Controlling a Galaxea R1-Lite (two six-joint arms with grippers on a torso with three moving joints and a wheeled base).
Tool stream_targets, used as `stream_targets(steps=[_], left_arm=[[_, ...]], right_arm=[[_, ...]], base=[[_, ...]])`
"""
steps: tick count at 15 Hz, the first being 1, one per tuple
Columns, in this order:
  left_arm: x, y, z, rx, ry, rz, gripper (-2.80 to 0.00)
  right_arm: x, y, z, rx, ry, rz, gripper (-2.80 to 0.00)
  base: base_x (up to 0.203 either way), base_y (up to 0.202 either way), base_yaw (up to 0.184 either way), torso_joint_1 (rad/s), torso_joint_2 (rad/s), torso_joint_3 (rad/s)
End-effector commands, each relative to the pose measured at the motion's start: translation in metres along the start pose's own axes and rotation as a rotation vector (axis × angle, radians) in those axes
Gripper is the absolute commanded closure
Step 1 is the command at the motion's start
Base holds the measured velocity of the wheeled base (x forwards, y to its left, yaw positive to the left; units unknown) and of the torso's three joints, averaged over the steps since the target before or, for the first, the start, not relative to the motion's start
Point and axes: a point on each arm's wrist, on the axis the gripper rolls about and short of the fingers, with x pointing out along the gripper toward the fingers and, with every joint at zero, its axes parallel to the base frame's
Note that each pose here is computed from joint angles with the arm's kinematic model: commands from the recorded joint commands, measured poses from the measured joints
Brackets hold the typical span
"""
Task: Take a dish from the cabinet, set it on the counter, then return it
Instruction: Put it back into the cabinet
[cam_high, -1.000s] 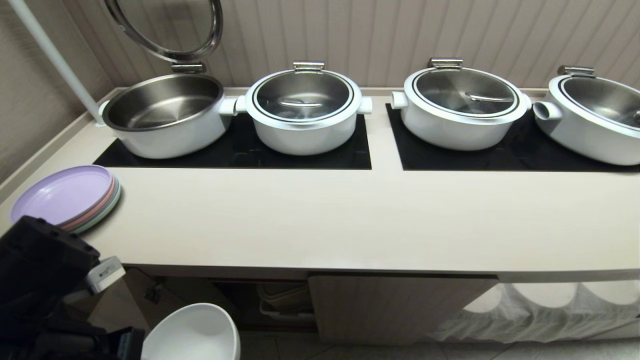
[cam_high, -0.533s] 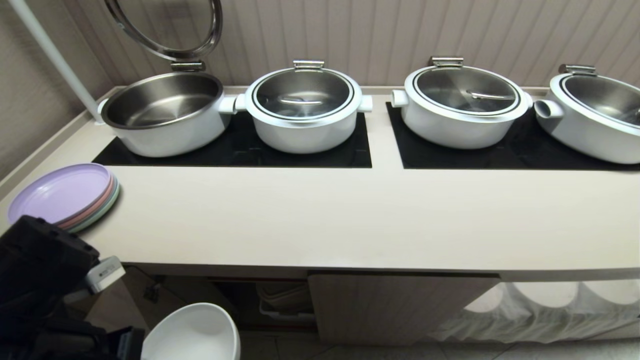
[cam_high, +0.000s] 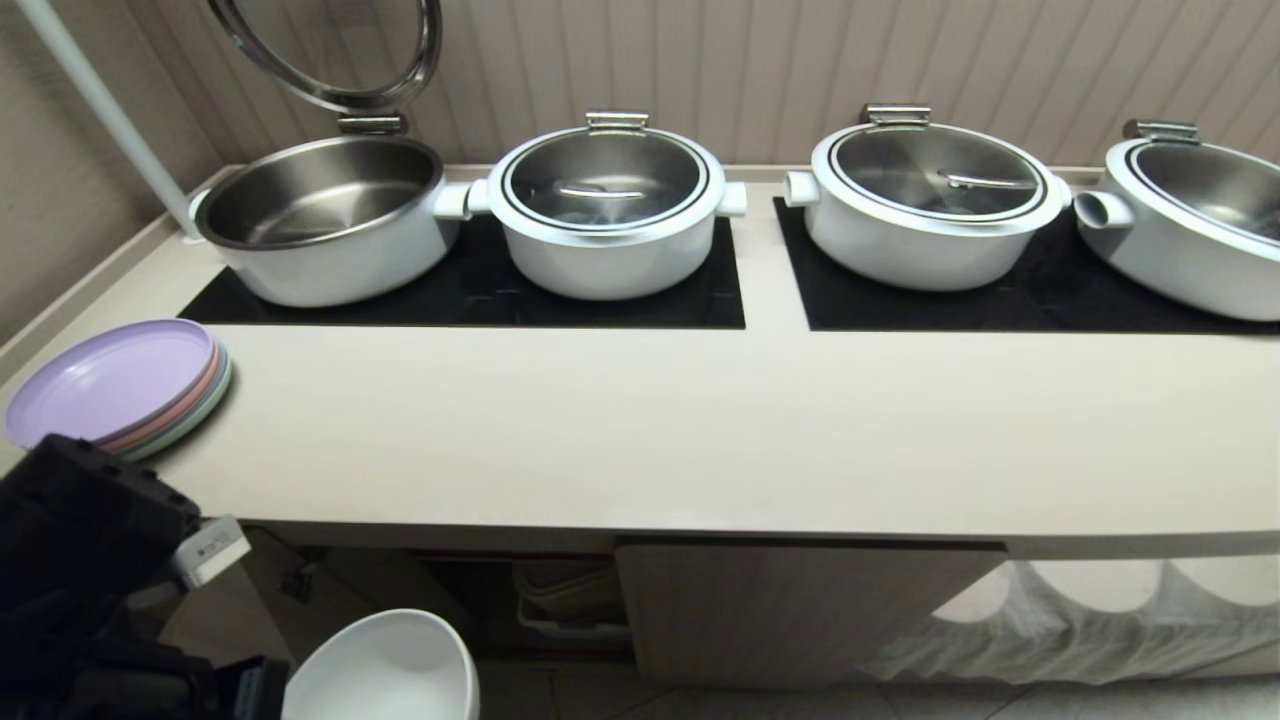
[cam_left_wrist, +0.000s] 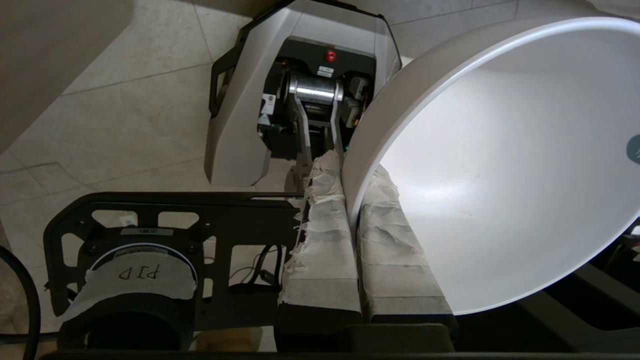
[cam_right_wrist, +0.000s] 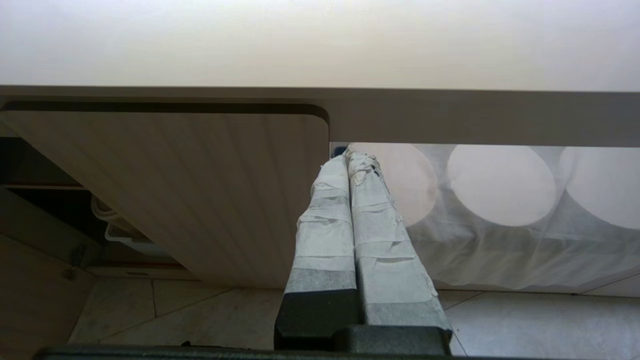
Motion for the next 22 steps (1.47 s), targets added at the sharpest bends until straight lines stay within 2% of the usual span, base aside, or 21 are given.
stream_targets(steps=[1,18,22], left_arm=[[0.0002,0.0006,-0.0007,-0.005,0.003,0.004,0.0],[0.0014,0.0046,-0.0042,-0.008,0.008,0.01,0.0],[0.0078,0.0003,0.0008,-0.006,-0.046,-0.038,0.0]], right_arm=[[0.0001,0.0,-0.0001,0.0,0.003,0.002,0.0],[0.0001,0.0,0.0001,0.002,0.001,0.002,0.0],[0.0001,0.0,0.0,0.002,0.002,0.002,0.0]], base=[[0.0,0.0,0.0,-0.091,0.19,0.103],[0.0,0.0,0.0,-0.122,0.26,0.135],[0.0,0.0,0.0,-0.153,0.32,0.161]])
